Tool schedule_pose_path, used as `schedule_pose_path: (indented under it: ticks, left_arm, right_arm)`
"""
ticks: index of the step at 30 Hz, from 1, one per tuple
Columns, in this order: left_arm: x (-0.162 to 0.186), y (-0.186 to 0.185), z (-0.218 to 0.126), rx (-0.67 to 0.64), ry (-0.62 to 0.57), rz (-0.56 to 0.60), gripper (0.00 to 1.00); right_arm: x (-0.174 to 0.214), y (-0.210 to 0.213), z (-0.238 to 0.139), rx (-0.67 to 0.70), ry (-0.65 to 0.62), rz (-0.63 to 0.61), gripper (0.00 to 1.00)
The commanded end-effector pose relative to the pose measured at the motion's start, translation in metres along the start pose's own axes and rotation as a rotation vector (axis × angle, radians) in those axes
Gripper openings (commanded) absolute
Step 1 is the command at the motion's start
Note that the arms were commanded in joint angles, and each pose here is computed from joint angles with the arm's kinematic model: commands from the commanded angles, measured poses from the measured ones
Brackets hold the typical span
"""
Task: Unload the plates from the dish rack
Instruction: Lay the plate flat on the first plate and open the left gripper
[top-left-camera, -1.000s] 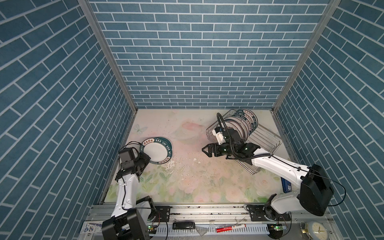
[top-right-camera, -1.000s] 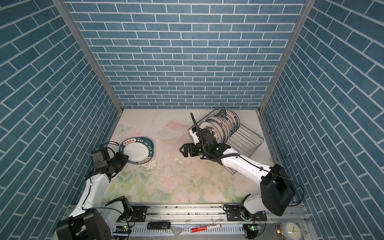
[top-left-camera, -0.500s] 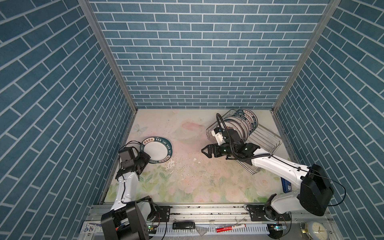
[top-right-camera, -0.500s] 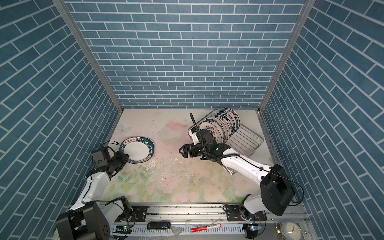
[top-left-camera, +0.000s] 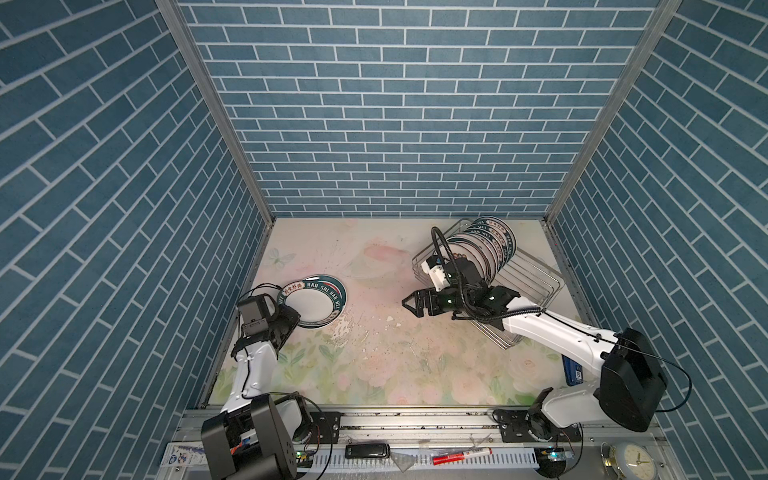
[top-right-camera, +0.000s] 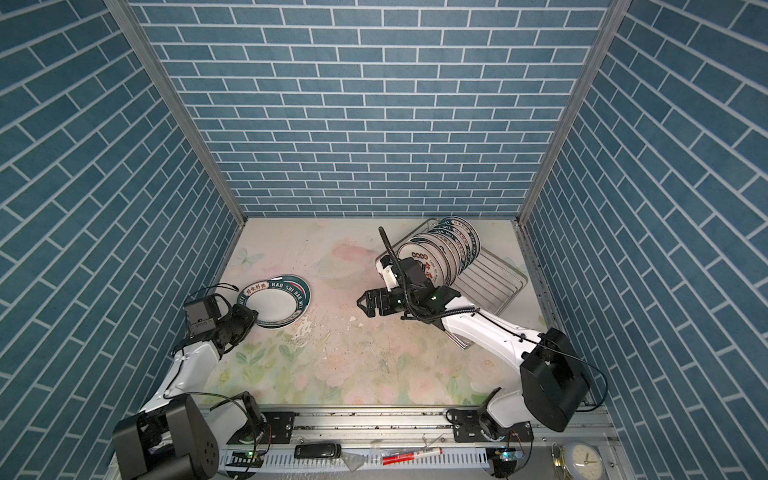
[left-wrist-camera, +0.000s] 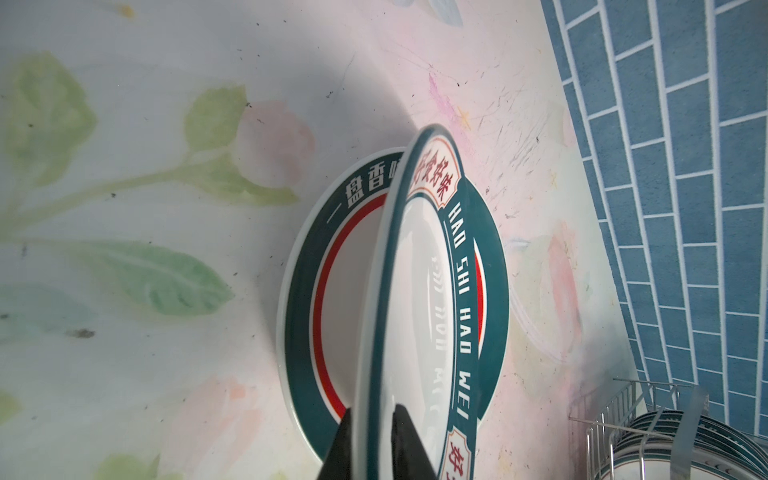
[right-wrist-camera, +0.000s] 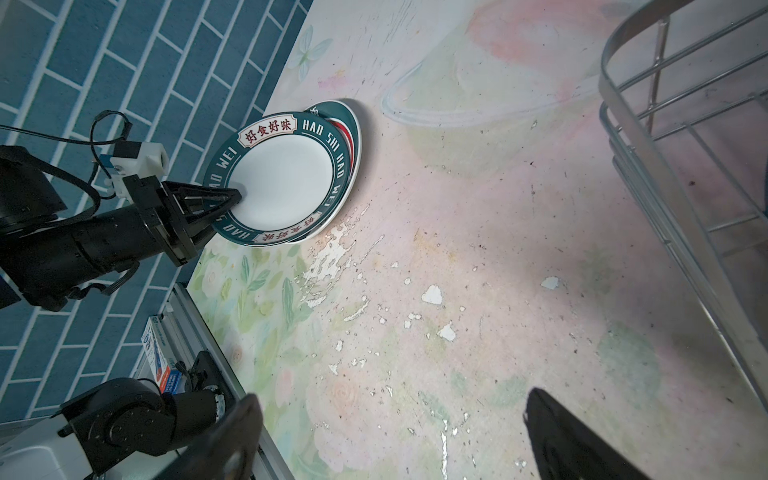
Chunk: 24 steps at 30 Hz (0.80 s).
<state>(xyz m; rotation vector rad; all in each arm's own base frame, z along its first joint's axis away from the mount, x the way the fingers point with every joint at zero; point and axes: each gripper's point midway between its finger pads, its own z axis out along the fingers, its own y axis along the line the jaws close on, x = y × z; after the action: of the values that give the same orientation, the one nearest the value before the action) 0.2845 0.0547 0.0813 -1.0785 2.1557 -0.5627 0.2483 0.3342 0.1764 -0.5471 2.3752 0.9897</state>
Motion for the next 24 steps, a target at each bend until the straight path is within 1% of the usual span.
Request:
schedule_pose_path:
  ticks: [1,7,11,17,20,24]
  left_arm:
    - [0.0,0.004,0.001,-0.007,-0.001,0.019,0.19]
    - [0.001,0.009,0.004,-0.034,0.015,0.018,0.28]
    - [0.003,0.015,0.006,-0.062,0.029,0.013,0.43]
    - [0.001,0.018,0.004,-0.09,0.032,0.011,0.56]
    - [0.001,0.017,0.006,-0.092,0.04,0.017,0.6]
    - [0.002,0.018,0.012,-0.095,0.067,0.016,0.6]
  right_arm:
    - [0.013,-0.001,0.005,-0.008,0.037,-0.023,0.99]
    - [0.013,0.001,0.007,-0.012,0.041,-0.027,0.99]
    - [0.014,0.002,0.008,-0.014,0.045,-0.03,0.99]
    - [0.012,0.004,0.008,-0.019,0.05,-0.04,0.99]
    - [0.009,0.006,0.008,-0.022,0.049,-0.047,0.99]
    - [0.01,0.007,0.01,-0.03,0.055,-0.049,0.99]
